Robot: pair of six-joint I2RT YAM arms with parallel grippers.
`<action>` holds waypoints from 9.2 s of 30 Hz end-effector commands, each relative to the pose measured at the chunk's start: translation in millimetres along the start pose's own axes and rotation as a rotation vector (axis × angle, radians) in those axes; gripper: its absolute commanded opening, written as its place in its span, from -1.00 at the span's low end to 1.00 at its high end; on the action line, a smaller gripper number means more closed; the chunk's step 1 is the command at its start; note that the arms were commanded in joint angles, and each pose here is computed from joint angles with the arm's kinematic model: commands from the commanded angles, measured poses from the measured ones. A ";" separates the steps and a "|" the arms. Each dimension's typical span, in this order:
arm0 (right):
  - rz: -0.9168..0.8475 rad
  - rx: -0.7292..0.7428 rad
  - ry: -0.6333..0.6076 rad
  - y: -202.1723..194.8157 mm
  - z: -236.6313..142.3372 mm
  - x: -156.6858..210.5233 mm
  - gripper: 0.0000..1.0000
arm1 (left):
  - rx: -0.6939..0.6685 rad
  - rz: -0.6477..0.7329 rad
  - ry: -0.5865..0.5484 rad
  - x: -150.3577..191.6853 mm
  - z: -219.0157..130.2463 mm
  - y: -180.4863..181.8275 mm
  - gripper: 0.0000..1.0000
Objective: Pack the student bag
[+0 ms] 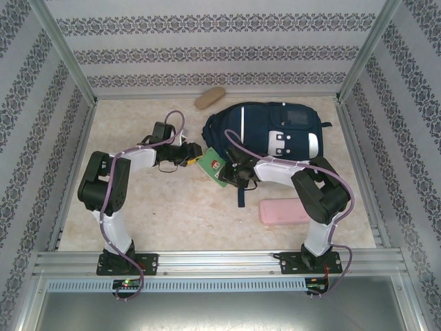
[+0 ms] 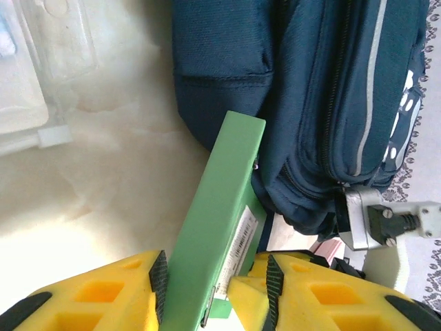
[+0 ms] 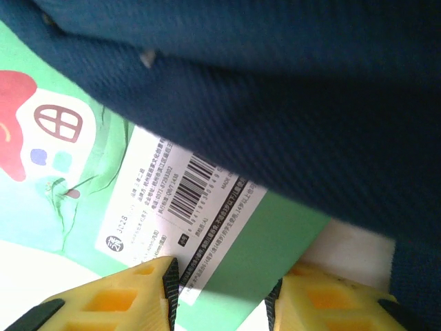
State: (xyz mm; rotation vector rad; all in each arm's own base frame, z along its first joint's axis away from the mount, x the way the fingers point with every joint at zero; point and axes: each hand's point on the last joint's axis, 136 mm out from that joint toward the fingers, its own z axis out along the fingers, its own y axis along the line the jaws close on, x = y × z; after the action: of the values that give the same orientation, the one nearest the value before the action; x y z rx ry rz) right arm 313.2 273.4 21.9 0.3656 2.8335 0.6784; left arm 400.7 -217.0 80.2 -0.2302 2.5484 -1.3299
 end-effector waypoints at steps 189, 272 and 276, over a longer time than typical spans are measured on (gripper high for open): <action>-0.074 0.043 -0.052 1.3 1.7 -33.3 -0.28 | -0.107 -0.130 0.290 74.5 49.0 -54.0 -0.25; -0.436 -0.047 -0.608 111.8 -286.1 -175.3 -1.00 | 0.191 0.005 -0.325 -90.5 13.5 -148.7 -1.00; -0.394 -0.076 -0.614 105.1 -293.7 -179.3 -1.00 | 0.255 0.020 -0.312 -87.0 40.8 -168.5 -1.00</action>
State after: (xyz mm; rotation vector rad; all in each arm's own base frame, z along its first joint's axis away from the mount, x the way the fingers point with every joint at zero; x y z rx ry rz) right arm 427.9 196.1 296.0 -0.0699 2.3631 0.3698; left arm 487.9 -299.9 172.0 -0.3915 2.2502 -1.3634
